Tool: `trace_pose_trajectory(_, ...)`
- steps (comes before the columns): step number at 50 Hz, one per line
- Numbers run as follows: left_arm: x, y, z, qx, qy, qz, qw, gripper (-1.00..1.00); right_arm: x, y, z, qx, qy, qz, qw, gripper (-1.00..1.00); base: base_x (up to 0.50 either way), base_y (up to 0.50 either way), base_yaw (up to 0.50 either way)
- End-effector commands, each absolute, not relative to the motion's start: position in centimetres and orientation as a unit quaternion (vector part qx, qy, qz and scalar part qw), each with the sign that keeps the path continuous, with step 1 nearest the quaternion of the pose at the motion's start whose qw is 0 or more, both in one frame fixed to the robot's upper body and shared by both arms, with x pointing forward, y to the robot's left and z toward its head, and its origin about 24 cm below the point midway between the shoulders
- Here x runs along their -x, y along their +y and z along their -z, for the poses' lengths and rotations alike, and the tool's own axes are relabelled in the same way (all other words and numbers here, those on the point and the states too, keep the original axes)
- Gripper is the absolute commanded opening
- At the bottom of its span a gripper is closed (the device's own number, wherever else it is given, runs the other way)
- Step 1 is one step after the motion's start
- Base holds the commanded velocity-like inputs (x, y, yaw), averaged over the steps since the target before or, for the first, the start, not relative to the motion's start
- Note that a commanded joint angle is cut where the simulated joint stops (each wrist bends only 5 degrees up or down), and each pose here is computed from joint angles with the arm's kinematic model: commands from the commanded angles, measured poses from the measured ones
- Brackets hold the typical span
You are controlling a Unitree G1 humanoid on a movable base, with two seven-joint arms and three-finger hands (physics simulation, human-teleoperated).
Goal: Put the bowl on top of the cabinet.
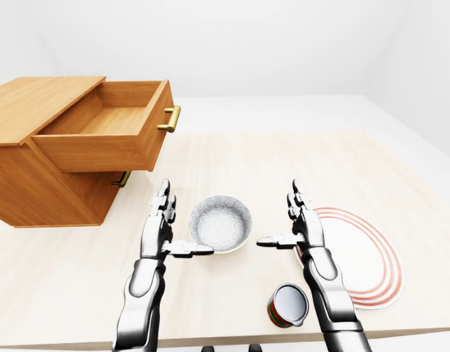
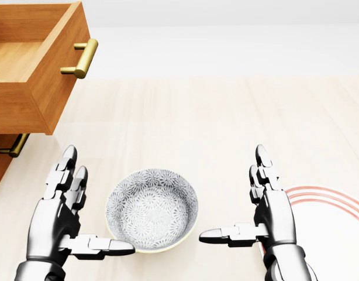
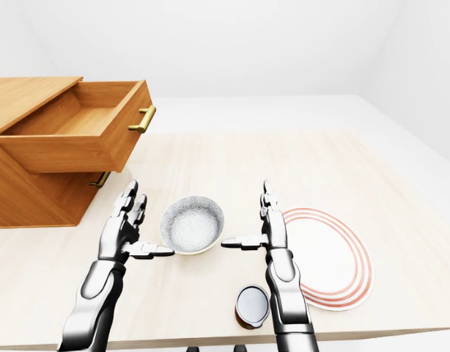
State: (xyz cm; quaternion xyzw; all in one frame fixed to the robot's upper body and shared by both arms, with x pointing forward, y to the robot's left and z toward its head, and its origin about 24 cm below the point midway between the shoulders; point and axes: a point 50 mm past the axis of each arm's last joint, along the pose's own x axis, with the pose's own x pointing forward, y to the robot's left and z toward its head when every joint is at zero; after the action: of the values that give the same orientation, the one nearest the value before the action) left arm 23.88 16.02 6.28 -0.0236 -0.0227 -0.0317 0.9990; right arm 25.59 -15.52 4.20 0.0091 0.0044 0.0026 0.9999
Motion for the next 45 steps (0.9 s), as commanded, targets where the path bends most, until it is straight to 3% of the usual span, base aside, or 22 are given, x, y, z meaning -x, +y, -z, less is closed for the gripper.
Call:
trace_pose_trajectory(1,-23.7,16.2,-6.5,0.008,-0.027,0.029,0.999,1.00,-25.6,-15.5,-4.0,-0.008,0.007,-0.002,1.000,1.00,0.00,0.00,0.00)
trace_pose_trajectory(17,-22.8,14.9,-6.4,-0.077,-0.075,0.020,0.994,1.00,-26.0,-15.4,-3.6,-0.008,0.013,0.000,1.000,1.00,0.00,0.00,0.00)
trace_pose_trajectory(31,-22.5,14.7,-3.7,-0.164,-0.023,-0.016,0.986,1.00,-26.2,-15.3,-3.3,-0.007,0.016,-0.001,1.000,1.00,0.00,0.00,0.00)
trace_pose_trajectory(45,-21.9,14.7,-3.4,-0.230,-0.028,-0.052,0.971,1.00,-26.1,-15.2,-3.3,-0.006,0.016,-0.002,1.000,1.00,0.00,0.00,0.00)
